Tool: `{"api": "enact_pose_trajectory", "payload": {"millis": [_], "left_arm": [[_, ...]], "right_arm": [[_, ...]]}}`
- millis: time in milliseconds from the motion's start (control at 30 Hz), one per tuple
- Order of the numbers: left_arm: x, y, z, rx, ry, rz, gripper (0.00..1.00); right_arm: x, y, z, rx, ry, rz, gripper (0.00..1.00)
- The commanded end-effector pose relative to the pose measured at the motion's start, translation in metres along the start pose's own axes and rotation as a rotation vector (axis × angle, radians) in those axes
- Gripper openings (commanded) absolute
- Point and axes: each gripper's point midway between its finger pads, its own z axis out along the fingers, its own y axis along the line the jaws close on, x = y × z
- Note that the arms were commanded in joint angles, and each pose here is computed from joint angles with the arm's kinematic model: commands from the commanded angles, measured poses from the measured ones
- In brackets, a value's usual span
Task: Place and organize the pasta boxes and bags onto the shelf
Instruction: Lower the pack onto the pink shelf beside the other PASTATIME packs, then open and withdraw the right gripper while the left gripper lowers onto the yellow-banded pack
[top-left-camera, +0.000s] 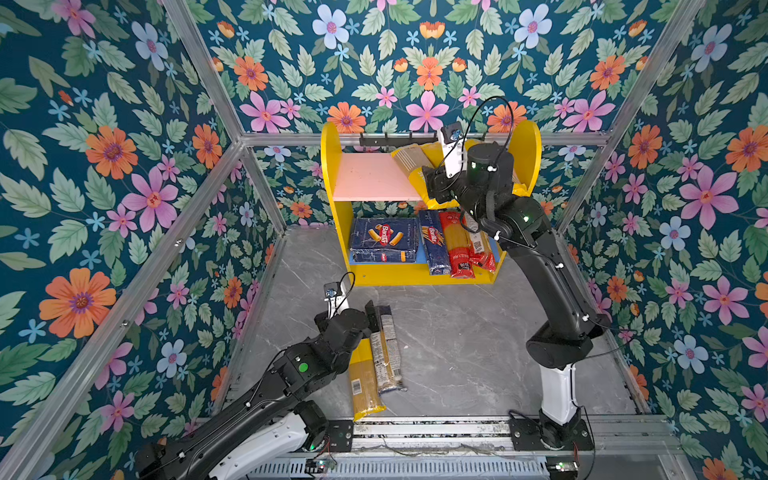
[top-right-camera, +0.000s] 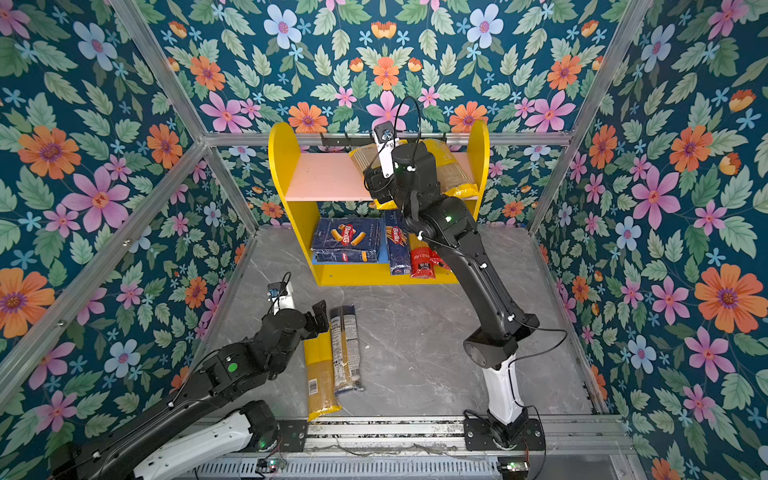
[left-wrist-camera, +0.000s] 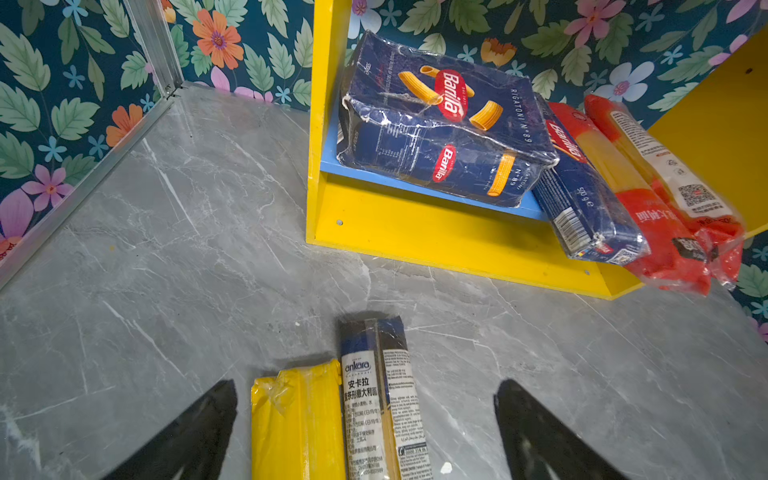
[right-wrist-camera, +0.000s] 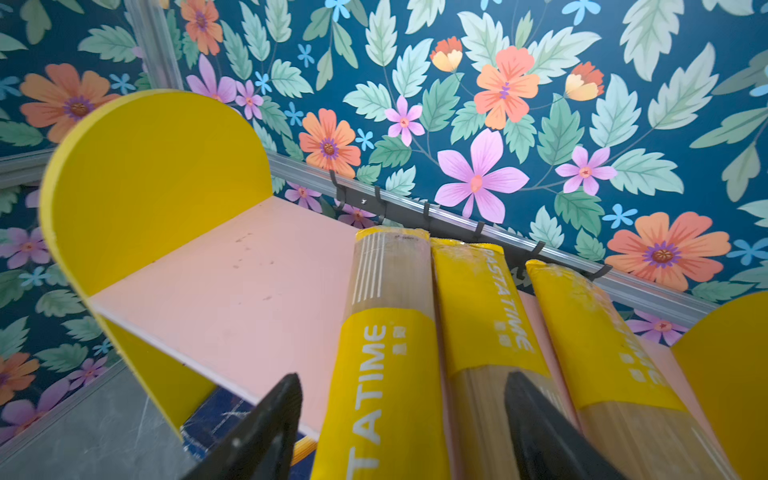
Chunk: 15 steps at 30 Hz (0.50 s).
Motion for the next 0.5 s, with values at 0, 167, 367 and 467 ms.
{"api": "enact_pose_trajectory", "payload": {"millis": [0,167,367,467], "left_arm": [[0.007,0.006,0.000,-0.016,0.015,-0.013,0.99],[0.027,0.013,0.006,-0.046,0.074,-0.020,0.99],[0.076,0.037,0.012,-0.119,0.184,-0.105,0.97],[0.094,0.045,0.013,-0.118,0.204,-0.168,0.96]], "right_arm": [[0.005,0.009,-0.017,0.008,0.033,-0.027,0.82],[0.028,0.027,-0.048,0.007,0.087,-0.059,0.86],[0.068,0.033,-0.099,-0.038,0.123,0.024,0.99],[0.089,0.031,-0.119,-0.046,0.155,0.059,0.99]]}}
